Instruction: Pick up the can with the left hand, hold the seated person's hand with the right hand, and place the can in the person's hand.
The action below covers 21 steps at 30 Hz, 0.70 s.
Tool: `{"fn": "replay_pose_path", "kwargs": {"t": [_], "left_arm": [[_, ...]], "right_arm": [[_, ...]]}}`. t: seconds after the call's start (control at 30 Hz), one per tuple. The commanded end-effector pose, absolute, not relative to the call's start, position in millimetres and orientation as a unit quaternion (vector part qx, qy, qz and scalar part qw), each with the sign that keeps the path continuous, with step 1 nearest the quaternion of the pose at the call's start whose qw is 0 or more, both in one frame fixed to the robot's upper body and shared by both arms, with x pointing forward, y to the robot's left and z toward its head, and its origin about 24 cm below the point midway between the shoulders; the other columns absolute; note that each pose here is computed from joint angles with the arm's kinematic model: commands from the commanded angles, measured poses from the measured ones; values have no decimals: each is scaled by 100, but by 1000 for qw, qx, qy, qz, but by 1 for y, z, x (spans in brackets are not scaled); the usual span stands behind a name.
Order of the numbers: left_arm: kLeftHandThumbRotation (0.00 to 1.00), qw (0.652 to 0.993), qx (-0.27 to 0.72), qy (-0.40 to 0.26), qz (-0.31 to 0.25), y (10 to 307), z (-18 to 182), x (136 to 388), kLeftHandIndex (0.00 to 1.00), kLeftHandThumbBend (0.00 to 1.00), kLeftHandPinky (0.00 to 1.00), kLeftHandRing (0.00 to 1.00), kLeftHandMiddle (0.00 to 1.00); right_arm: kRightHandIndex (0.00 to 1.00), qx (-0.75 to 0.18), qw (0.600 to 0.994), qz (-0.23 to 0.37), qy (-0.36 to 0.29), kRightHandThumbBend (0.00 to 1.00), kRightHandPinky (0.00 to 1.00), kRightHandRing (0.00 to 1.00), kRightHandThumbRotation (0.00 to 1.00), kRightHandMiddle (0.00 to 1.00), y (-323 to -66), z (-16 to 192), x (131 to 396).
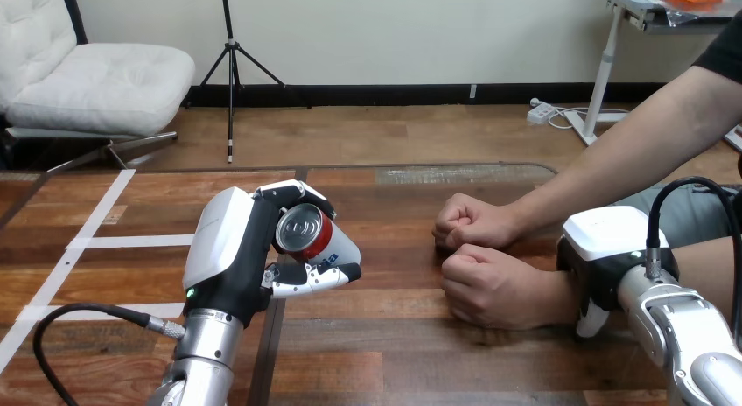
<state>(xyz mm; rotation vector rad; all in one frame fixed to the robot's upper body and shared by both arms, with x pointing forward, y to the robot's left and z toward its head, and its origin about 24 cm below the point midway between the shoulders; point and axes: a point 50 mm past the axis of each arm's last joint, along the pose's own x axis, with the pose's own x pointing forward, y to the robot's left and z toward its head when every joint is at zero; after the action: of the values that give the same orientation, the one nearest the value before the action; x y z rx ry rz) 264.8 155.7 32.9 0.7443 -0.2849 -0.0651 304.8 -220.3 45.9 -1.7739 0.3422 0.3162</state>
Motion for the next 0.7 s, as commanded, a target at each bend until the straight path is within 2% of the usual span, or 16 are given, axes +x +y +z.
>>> {"fn": "replay_pose_path", "kwargs": {"t": [0.0, 0.3, 0.67], "left_arm": [[0, 912, 360, -199, -9, 157, 62, 274, 50, 68, 34, 40, 48], [0, 911, 360, -198, -8, 157, 62, 274, 50, 68, 34, 40, 48], [0, 912, 360, -197, -7, 157, 62, 274, 50, 68, 34, 40, 48]], "right_arm": [[63, -762, 622, 125, 131, 81, 30, 39, 2, 50, -218, 52, 315], [61, -757, 628, 127, 131, 83, 18, 27, 2, 39, -220, 49, 315], [61, -753, 633, 128, 128, 81, 15, 23, 0, 36, -221, 47, 316]]}}
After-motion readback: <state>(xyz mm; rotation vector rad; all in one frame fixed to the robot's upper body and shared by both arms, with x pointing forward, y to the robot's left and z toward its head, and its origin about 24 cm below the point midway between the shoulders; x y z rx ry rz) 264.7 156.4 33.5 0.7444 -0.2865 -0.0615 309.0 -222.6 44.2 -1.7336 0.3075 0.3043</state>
